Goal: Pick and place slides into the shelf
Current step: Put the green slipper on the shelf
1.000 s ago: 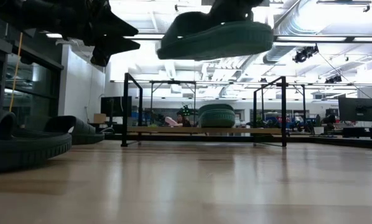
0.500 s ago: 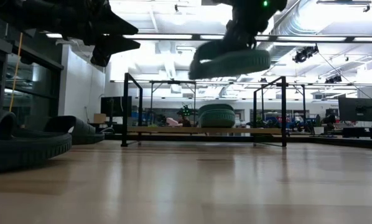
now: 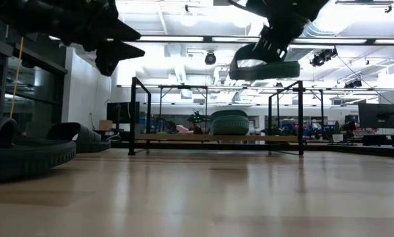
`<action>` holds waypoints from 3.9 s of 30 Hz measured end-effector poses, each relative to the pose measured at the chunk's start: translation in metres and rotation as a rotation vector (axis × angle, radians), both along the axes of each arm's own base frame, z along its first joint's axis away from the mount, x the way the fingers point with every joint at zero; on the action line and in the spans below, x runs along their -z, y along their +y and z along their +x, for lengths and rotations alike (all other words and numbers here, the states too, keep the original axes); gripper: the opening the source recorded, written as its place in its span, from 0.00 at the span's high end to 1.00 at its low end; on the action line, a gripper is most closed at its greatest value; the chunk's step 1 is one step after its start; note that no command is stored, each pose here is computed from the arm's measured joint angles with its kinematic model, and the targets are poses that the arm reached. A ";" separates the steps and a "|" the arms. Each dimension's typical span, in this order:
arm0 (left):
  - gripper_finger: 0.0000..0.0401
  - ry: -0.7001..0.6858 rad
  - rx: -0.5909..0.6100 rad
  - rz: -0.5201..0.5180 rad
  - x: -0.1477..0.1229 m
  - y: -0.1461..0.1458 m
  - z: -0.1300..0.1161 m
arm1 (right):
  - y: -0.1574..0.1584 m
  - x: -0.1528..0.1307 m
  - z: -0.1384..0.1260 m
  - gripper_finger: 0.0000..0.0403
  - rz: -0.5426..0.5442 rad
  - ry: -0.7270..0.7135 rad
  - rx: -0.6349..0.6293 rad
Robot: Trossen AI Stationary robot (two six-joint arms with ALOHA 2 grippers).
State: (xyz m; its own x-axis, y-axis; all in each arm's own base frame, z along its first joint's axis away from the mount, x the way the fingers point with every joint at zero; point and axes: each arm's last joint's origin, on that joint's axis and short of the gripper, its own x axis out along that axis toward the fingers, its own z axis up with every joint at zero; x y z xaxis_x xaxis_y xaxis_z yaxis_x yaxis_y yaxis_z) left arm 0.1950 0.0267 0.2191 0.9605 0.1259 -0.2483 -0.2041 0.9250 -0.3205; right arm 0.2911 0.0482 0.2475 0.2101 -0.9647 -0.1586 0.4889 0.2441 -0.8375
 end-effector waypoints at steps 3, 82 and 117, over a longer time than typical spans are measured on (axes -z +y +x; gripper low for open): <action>0.56 0.014 0.001 -0.017 0.001 0.000 0.000 | -0.002 0.002 -0.007 1.00 -0.019 -0.006 0.010; 0.56 0.050 -0.009 -0.041 0.005 0.000 -0.001 | -0.152 0.064 -0.032 1.00 0.295 -0.091 0.107; 0.56 0.048 -0.009 -0.042 0.005 0.000 -0.001 | -0.157 0.066 -0.037 0.98 0.280 -0.083 0.162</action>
